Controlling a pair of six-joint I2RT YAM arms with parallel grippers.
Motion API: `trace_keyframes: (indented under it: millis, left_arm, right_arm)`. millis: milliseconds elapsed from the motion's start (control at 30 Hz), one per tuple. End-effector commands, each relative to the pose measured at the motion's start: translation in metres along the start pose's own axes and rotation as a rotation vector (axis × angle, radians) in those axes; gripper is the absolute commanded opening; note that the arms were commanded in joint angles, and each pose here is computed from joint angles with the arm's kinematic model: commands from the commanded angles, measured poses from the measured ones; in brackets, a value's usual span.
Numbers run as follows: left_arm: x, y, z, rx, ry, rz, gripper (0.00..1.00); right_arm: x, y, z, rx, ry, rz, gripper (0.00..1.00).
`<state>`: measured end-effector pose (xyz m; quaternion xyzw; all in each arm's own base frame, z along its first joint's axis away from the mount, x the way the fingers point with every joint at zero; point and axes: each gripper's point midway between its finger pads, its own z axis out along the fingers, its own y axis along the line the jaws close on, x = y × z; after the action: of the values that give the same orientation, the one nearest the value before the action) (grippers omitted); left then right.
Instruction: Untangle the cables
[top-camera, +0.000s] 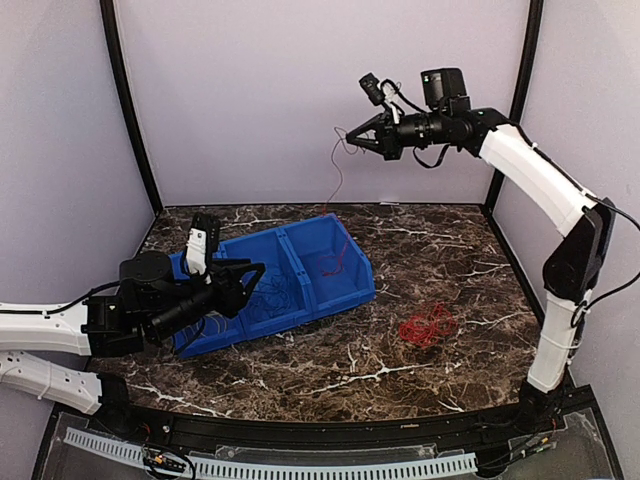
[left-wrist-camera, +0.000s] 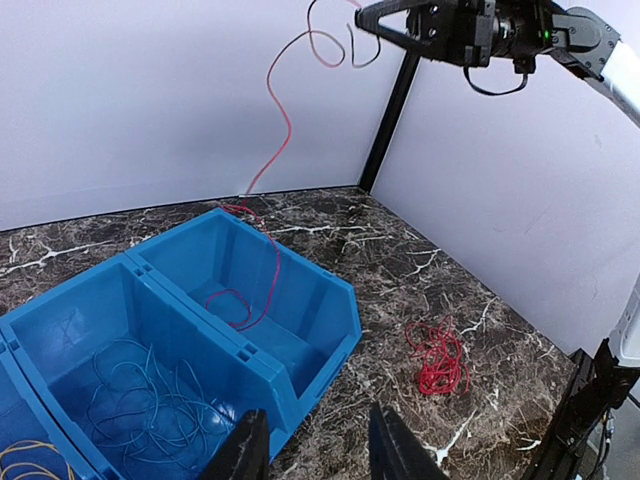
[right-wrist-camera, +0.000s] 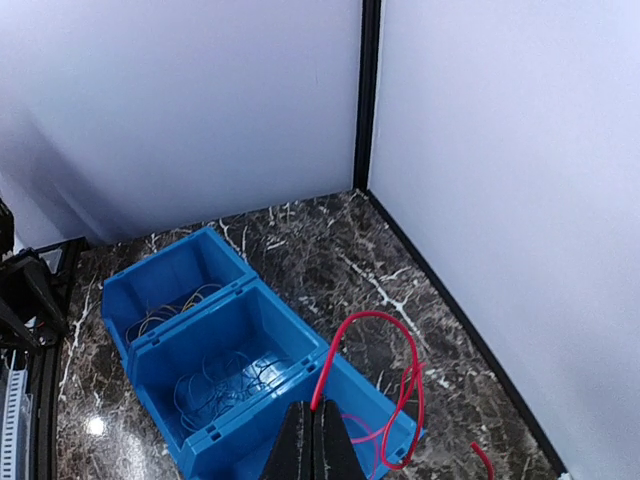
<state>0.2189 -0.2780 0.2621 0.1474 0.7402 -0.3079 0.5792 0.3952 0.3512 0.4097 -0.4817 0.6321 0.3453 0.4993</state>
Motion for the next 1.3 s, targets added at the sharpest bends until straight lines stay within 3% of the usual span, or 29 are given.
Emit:
trace_keyframes:
  millis: [0,467,533,633,700,800,1100,1267]
  left_arm:
    - [0.007,0.003,-0.003,0.001,0.001,-0.025,0.36]
    - [0.007,0.009,-0.006,-0.021,-0.017,-0.021,0.36]
    - [0.007,0.008,-0.005,-0.019,-0.014,-0.019,0.36]
    - [0.009,0.006,-0.002,-0.015,-0.001,-0.014,0.36]
    - [0.009,0.006,-0.002,-0.015,0.002,-0.012,0.36]
    - [0.010,0.007,-0.002,-0.023,0.001,-0.003,0.37]
    - [0.018,0.006,0.008,-0.034,0.028,0.026,0.42]
    - [0.025,0.001,0.020,-0.028,0.047,0.051,0.47]
  right_arm:
    - [0.053,0.018,0.032,-0.113,0.072,0.069,0.00]
    - [0.224,0.049,0.084,-0.246,0.422,0.309,0.01]
    - [0.232,0.050,0.087,-0.242,0.454,0.322,0.07]
    - [0.229,0.052,0.087,-0.228,0.466,0.287,0.31]
    - [0.219,0.052,0.081,-0.215,0.453,0.254,0.43]
    - [0.211,0.053,0.068,-0.182,0.454,0.201,0.49]
    - [0.225,0.069,-0.007,-0.132,0.530,0.121,0.52]
    - [0.263,0.058,-0.064,-0.025,0.626,0.140,0.53]
